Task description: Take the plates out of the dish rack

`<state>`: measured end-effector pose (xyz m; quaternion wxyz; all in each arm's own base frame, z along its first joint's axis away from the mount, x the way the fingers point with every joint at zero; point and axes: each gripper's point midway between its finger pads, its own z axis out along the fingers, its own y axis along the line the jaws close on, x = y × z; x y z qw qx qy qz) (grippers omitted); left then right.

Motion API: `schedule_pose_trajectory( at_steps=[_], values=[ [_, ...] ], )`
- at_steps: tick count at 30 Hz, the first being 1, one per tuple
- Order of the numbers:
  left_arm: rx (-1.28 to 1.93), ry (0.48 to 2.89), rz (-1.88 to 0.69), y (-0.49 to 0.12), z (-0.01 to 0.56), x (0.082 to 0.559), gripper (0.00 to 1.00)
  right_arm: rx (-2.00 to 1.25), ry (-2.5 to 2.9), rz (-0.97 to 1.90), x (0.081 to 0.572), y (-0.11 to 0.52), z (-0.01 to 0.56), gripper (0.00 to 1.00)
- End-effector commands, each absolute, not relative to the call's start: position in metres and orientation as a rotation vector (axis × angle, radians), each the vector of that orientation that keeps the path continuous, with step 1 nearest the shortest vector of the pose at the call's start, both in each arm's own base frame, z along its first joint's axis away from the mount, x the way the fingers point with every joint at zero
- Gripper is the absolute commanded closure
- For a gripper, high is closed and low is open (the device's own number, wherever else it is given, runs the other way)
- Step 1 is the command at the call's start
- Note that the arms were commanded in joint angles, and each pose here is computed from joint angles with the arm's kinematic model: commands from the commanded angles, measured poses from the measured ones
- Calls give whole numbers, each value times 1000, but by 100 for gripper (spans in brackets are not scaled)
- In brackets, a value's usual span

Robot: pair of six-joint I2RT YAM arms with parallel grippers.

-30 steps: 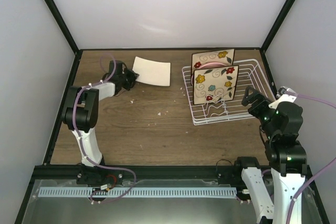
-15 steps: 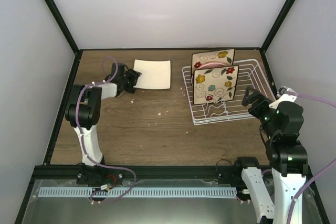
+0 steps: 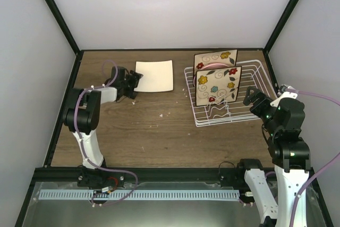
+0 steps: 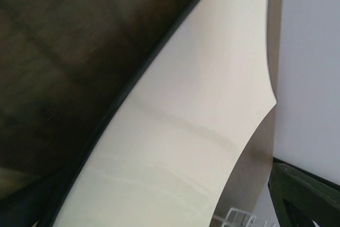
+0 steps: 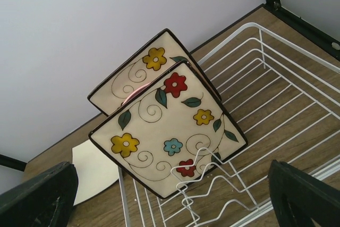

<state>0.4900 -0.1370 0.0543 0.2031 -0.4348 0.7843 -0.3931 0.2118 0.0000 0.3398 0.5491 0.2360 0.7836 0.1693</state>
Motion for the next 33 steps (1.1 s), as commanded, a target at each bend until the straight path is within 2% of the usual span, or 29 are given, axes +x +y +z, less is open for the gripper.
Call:
schedule_pose_trajectory(
  at_steps=[1, 9, 12, 16, 19, 21, 24, 28, 33],
  values=[
    [-1341, 2332, -958, -121, 24, 435, 0, 512, 1814, 401, 208, 2, 358, 0],
    [-1345, 2339, -800, -78, 32, 402, 0, 496, 1820, 386, 205, 2, 350, 0],
    [-1142, 2321, -790, -69, 66, 415, 0, 487, 1818, 382, 205, 2, 349, 0],
    [-396, 2078, -1019, -124, 203, 475, 0, 477, 1814, 371, 206, 1, 349, 0],
    [154, 1882, -1146, -188, 289, 481, 0, 470, 1813, 379, 211, 3, 345, 0],
    [407, 1793, -1127, -220, 316, 479, 0, 461, 1815, 397, 215, 6, 343, 0],
    [635, 1676, -1109, -256, 332, 475, 9, 447, 1816, 419, 221, 9, 344, 0],
    [776, 1611, -1108, -293, 330, 473, 23, 444, 1807, 409, 220, 8, 350, 0],
    [984, 1569, -1080, -351, 311, 452, 26, 455, 1804, 405, 212, 7, 350, 0]
  ],
)
